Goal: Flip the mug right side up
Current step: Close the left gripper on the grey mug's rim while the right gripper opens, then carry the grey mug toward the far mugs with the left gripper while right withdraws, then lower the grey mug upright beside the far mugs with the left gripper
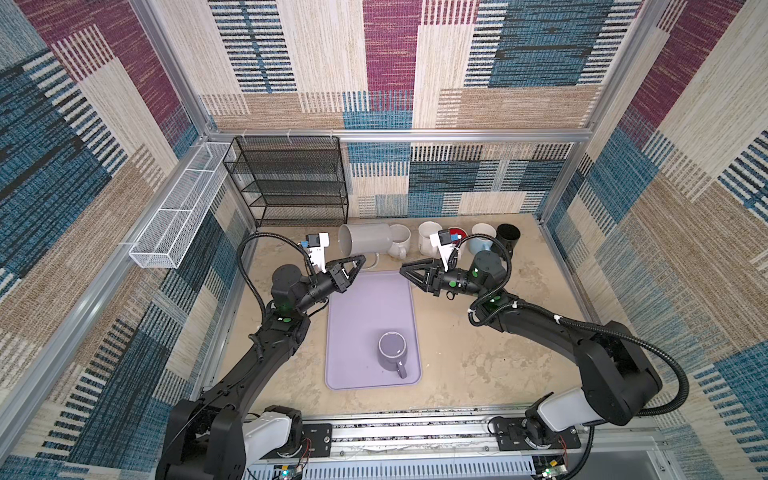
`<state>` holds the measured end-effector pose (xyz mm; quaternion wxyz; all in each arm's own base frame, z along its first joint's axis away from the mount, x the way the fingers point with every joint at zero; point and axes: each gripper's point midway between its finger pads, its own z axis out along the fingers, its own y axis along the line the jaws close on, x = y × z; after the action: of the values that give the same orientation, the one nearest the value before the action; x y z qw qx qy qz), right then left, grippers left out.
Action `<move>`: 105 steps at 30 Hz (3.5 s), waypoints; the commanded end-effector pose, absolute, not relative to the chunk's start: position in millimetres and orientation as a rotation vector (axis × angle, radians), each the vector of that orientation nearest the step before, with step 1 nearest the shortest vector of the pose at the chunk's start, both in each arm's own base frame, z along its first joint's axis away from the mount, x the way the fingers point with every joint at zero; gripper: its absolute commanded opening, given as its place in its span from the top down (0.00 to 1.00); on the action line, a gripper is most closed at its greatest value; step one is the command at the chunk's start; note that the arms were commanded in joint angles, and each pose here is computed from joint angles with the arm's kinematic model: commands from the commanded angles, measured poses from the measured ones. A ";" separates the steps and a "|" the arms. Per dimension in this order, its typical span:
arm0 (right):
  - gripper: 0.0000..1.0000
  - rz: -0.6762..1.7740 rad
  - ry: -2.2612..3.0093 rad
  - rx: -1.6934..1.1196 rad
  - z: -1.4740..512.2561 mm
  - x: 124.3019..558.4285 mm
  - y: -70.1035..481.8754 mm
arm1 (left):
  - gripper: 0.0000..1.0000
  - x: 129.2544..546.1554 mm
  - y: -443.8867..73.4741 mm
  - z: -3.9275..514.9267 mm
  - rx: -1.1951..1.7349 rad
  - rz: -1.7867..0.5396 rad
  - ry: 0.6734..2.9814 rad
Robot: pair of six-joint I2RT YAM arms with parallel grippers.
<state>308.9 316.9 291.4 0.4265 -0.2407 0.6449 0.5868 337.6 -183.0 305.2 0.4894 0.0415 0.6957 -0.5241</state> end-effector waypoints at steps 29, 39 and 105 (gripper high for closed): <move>0.66 1.410 1.657 -0.528 277.0 299.8 296.3 | 1.00 397.2 -165.6 236.3 0.010 -0.716 2.176; 0.66 1.401 1.665 -0.520 275.4 300.4 294.9 | 1.00 415.6 -167.2 213.1 0.068 -0.452 2.300; 0.65 1.335 1.650 -0.481 297.5 274.0 263.4 | 1.00 540.5 -200.4 115.2 0.061 -0.077 2.479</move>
<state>274.5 264.5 295.6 0.4626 -0.2002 0.6729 0.5414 532.8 -197.8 107.0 0.3076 0.0217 0.9509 -0.0257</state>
